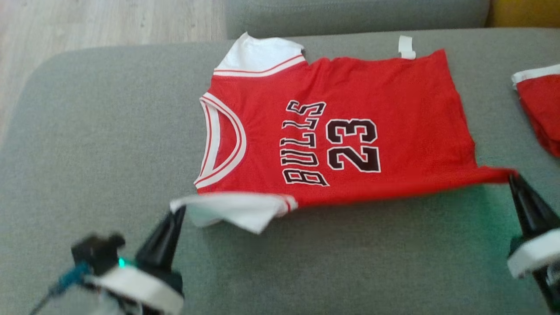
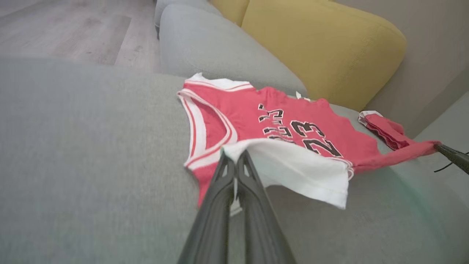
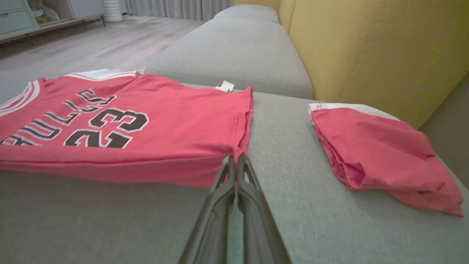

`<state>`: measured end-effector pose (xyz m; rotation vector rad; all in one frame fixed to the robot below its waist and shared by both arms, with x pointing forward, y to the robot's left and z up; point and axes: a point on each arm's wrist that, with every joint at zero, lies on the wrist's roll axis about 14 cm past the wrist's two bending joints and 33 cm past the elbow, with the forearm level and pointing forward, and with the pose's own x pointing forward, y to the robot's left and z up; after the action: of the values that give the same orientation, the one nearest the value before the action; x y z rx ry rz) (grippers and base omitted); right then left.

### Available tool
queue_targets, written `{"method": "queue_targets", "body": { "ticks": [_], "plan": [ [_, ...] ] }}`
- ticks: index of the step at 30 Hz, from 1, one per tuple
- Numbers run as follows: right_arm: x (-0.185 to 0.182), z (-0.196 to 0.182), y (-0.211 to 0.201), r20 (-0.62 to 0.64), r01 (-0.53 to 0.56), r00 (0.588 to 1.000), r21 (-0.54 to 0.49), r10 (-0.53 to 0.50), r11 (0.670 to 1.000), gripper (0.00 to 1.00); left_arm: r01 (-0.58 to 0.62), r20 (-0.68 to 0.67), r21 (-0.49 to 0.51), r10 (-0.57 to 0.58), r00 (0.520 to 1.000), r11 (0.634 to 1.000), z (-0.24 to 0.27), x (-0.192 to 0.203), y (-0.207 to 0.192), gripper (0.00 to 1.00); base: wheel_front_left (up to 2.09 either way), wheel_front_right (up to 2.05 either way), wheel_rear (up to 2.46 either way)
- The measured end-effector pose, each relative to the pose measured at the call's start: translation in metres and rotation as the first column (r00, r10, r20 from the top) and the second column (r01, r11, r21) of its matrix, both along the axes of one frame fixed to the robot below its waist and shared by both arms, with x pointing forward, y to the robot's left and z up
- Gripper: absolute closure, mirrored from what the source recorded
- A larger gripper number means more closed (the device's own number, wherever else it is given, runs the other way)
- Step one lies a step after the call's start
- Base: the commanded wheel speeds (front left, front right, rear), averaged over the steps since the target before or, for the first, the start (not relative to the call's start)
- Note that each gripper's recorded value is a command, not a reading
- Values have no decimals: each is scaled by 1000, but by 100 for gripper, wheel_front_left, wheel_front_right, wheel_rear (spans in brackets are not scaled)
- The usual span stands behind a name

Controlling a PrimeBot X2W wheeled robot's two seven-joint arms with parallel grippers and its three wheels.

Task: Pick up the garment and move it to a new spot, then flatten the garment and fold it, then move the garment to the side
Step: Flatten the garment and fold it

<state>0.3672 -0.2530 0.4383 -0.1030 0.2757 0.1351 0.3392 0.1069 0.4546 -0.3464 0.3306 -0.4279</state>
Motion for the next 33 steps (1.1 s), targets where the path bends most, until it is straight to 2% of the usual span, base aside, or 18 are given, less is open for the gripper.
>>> {"method": "queue_targets", "body": {
  "ticks": [8, 12, 18, 22, 23, 24, 25, 28, 33],
  "plan": [
    [54, -9, 0, -40, 14, 999, 17, -13, 1000, 100, 86, 75, 89, -93, 993, 992, 11, 79, -3, 100, 0, 0, 0],
    [80, -16, 3, -52, 2, 999, 6, -2, 1000, 100, 119, 89, 93, -127, 988, 989, 12, 111, -11, 100, 0, 0, 0],
    [114, -20, 9, -31, -20, 999, -1, 20, 1000, 100, 132, 120, 130, -148, 982, 983, 10, 153, -15, 100, 0, 0, 0],
    [123, -28, 9, -41, -20, 999, -1, 20, 1000, 100, 132, 139, 155, -153, 978, 979, 8, 168, -15, 100, 0, 0, 0],
    [125, -31, 9, -51, -18, 999, 3, 18, 1000, 95, 123, 137, 152, -145, 980, 981, 6, 172, -15, 100, 0, 0, 0],
    [126, -33, 9, -54, -12, 998, 13, 12, 1000, 38, 116, 134, 144, -136, 982, 983, 4, 174, -16, 24, 0, 0, 0],
    [127, -35, 9, -59, -7, 998, 19, 8, 1000, 0, 116, 130, 138, -134, 982, 984, 2, 174, -16, 0, 0, 0, 0],
    [127, -35, 9, -52, -3, 999, 17, 4, 1000, 0, 101, 133, 127, -118, 984, 987, -2, 172, -17, 0, 0, 0, 0],
    [123, -24, 15, -9, -6, 1000, 35, 6, 999, 0, 44, 191, 183, -80, 978, 982, 3, 162, -10, 0, 0, 0, 0]
  ]
}}
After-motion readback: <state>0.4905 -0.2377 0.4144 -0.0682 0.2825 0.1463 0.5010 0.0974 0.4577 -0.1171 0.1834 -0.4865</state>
